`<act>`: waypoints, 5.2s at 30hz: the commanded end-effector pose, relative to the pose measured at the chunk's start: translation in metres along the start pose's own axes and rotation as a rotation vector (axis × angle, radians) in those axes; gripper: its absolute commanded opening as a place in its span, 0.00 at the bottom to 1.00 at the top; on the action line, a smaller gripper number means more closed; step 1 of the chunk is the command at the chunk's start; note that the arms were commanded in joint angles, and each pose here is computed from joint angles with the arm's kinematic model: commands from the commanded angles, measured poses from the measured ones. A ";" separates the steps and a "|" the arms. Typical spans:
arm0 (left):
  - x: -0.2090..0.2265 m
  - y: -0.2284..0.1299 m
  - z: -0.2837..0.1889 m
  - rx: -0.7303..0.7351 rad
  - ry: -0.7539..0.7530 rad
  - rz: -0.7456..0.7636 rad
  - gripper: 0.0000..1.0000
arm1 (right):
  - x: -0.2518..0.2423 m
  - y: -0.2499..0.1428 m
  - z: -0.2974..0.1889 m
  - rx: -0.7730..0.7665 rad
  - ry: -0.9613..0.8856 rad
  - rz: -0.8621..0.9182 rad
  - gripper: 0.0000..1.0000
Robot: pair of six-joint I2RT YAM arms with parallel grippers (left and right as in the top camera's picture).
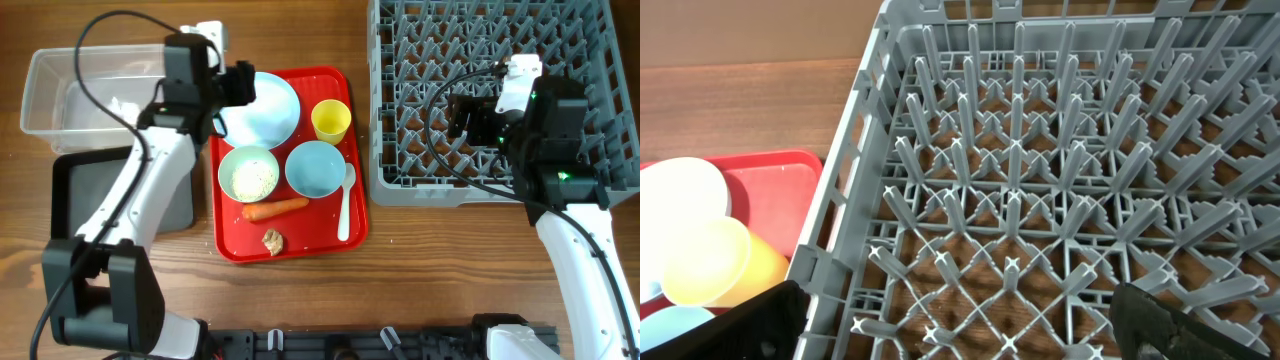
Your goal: Sort waste into correct bins and load items into the dishwasher rack
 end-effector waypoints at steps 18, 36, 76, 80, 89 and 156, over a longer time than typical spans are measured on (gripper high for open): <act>0.024 -0.062 0.022 0.242 0.108 -0.015 0.65 | 0.003 0.010 -0.004 -0.029 0.021 0.006 1.00; 0.045 -0.129 0.065 0.433 0.190 -0.013 0.45 | 0.003 0.010 -0.004 -0.028 0.021 0.006 1.00; 0.219 -0.020 -0.029 0.013 0.451 -0.284 0.68 | 0.004 0.014 -0.004 -0.043 0.023 0.007 1.00; 0.187 -0.006 -0.022 -0.017 0.313 -0.257 0.67 | 0.004 0.014 -0.004 -0.043 0.023 0.007 1.00; 0.046 0.025 -0.011 -0.050 -0.039 -0.085 0.72 | 0.004 0.014 -0.004 -0.043 0.023 0.008 1.00; -0.157 -0.005 -0.050 0.302 -1.328 -0.250 0.04 | 0.124 0.017 0.007 -0.145 1.088 -0.266 1.00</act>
Point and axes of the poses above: each gripper's point midway between its finger pads, its own z axis out along the fingers, its own x axis along the line the jaws close on, y = z × x, the point moved 2 cm from there along -z, back along the fingers, and after that the axes turned 7 degrees about z, right-handed, at the moved point
